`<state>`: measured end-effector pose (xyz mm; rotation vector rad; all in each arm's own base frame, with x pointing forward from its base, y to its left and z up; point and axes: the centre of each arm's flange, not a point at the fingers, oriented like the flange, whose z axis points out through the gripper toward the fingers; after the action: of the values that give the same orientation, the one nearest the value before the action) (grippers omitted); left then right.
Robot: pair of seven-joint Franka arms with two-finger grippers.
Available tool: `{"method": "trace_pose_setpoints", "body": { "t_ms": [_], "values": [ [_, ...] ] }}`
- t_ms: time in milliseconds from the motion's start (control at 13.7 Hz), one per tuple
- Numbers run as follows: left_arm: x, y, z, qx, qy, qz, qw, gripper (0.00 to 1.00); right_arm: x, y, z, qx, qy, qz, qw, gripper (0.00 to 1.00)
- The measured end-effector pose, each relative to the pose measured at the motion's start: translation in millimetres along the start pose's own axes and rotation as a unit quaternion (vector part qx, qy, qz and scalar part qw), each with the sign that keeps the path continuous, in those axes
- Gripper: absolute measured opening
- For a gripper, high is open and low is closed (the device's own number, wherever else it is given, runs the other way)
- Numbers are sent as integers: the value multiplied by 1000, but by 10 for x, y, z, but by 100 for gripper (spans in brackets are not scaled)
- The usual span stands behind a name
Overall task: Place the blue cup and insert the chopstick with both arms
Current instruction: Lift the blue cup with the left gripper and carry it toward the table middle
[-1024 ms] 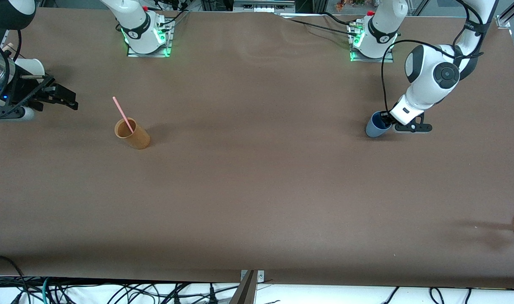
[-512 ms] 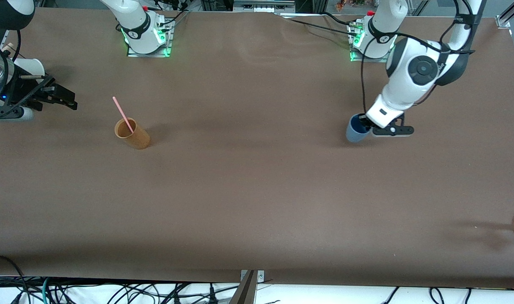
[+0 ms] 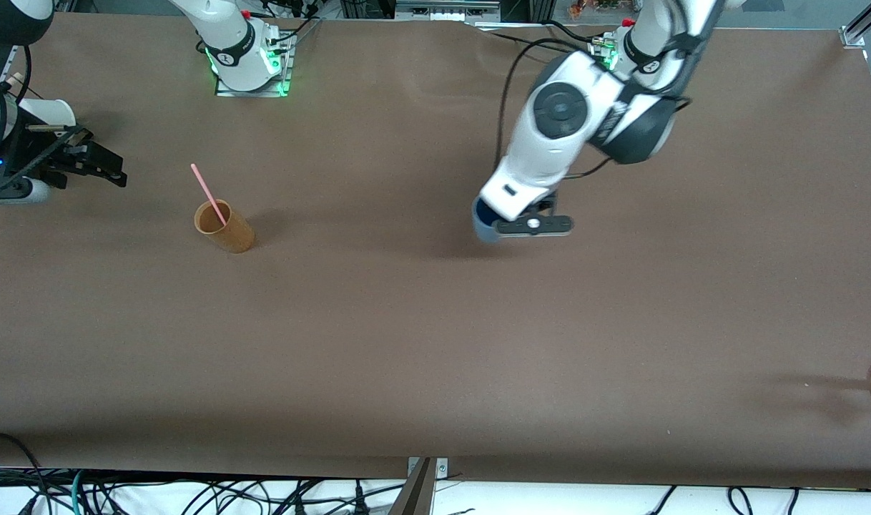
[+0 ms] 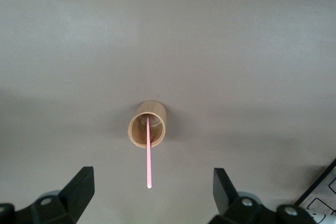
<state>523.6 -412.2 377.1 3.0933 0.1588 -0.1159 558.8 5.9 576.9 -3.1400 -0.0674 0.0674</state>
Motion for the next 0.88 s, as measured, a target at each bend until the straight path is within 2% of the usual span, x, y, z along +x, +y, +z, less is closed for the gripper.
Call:
{"method": "trace_pose_setpoints", "body": {
  "t_ms": [220, 366, 659, 878],
  "values": [
    [-49, 715, 453, -3, -4, -47, 999, 6, 31, -4, 14, 0, 3, 0, 1000, 100],
    [-22, 1001, 678, -7, -2, -74, 997, 6, 49, -4, 35, 0, 4, 0, 1000, 100],
    [-41, 1310, 1114, -20, 4, -127, 992, 6, 54, -4, 36, 0, 4, 0, 1000, 100],
    [-111, 1421, 1417, -25, 7, -144, 989, 6, 55, 0, 38, 0, 4, 0, 1000, 100]
  ]
}}
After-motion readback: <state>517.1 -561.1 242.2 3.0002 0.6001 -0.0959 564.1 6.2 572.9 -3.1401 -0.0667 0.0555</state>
